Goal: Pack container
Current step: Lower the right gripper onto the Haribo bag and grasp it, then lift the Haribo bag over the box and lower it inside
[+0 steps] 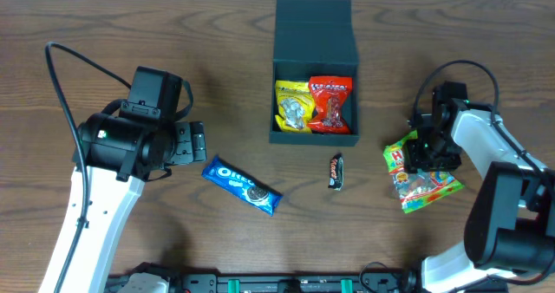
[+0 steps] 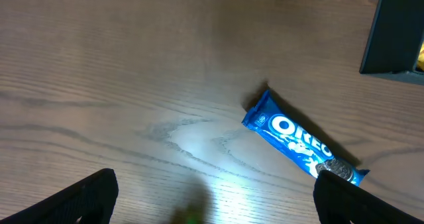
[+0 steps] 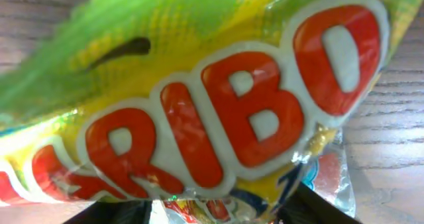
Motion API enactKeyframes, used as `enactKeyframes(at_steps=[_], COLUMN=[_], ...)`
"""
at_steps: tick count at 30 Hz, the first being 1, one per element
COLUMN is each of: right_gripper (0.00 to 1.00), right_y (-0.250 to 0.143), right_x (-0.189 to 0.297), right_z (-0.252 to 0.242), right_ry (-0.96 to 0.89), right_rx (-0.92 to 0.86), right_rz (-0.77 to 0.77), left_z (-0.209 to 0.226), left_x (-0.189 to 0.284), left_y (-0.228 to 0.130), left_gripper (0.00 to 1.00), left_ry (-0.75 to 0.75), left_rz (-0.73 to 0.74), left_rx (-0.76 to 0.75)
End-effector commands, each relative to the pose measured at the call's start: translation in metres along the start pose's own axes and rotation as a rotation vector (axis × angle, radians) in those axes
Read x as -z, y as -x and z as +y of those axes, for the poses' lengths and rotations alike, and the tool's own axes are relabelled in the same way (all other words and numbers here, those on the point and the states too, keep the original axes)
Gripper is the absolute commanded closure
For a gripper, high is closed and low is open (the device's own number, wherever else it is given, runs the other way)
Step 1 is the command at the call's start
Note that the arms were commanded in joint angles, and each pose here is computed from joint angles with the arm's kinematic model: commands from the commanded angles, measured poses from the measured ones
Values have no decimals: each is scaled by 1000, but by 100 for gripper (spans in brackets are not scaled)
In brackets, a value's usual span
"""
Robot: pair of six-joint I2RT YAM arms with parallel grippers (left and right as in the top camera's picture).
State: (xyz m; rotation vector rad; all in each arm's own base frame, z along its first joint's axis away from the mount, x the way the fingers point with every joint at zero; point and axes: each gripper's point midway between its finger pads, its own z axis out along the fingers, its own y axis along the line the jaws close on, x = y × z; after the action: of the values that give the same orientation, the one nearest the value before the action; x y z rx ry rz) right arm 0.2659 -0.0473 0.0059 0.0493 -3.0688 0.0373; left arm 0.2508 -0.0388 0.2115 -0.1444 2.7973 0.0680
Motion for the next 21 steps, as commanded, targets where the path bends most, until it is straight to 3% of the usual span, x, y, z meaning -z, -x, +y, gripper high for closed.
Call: enactKeyframes(at_steps=[1,4,6,9,21], right_gripper=[50,63,80,97,99], right_y=[-4,-3,0,2,27], right_x=[-7,-7,-7,-7,33], right_z=[4,4,5,4,8], right_ry=[13,13,18,16,64], right_rx=[-11,-11,-15,-34,-56], right_rz=[13,8,-1,-10,-52], left_z=[4,4,4,4,4], left_x=[2,2,2,2,2], left_y=[1,1,1,1,1], left_gripper=[5,5,5,5,5], left_ry=[17,17,17,17,16], left_rz=[-8,-8,-9,-9,-9], left_rx=[-2,-2,-2,-2,-2])
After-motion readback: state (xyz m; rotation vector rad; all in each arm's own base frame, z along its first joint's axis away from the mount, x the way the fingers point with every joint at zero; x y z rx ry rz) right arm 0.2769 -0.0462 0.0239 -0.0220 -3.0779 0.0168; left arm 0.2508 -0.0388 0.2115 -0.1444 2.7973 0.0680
